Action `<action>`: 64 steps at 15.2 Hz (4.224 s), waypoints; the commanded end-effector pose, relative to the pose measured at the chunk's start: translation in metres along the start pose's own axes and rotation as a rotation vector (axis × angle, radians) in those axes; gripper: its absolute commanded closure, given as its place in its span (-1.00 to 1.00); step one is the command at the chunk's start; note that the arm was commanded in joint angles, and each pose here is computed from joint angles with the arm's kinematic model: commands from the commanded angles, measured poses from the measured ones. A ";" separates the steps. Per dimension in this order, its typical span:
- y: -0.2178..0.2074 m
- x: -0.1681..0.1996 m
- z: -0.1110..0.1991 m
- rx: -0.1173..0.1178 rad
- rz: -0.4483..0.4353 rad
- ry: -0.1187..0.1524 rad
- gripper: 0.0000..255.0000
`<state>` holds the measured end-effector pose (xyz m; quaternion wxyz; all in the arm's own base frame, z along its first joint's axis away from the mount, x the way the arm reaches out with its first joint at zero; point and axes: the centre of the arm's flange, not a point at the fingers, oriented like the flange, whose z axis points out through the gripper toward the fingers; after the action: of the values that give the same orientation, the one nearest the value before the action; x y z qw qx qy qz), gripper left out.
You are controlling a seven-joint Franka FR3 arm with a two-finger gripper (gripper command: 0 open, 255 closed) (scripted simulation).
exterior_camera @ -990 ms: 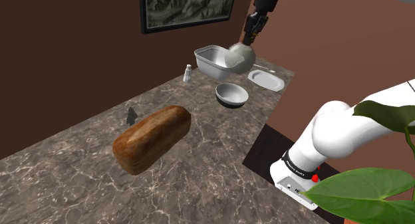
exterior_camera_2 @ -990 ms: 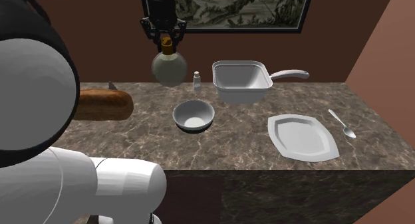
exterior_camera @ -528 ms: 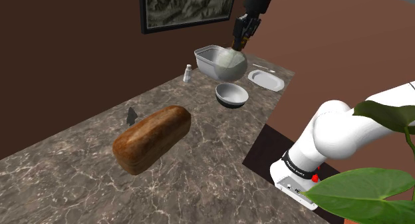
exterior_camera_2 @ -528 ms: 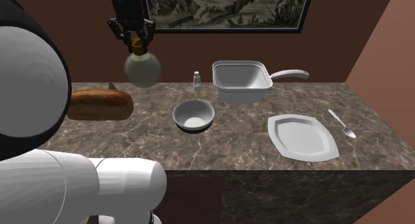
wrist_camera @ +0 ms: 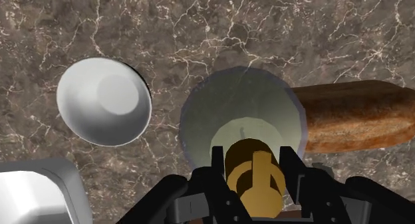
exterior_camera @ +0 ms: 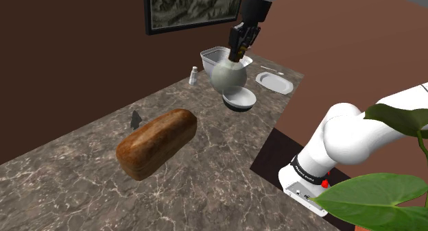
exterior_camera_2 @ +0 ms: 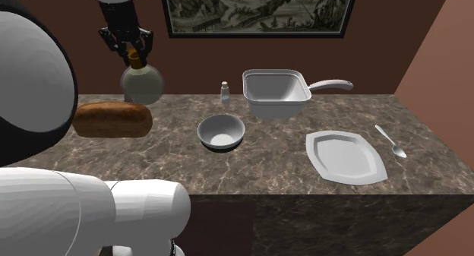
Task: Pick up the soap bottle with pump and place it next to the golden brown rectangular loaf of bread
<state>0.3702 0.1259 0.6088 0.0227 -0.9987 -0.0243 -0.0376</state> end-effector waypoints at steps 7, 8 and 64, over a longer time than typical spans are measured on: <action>0.001 -0.003 0.042 0.000 0.000 0.001 1.00; 0.002 -0.004 0.047 0.000 0.000 0.001 1.00; 0.009 -0.016 0.163 0.000 0.000 0.001 -1.00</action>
<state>0.3665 0.1240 0.4450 0.0229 -0.9987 -0.0240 -0.0381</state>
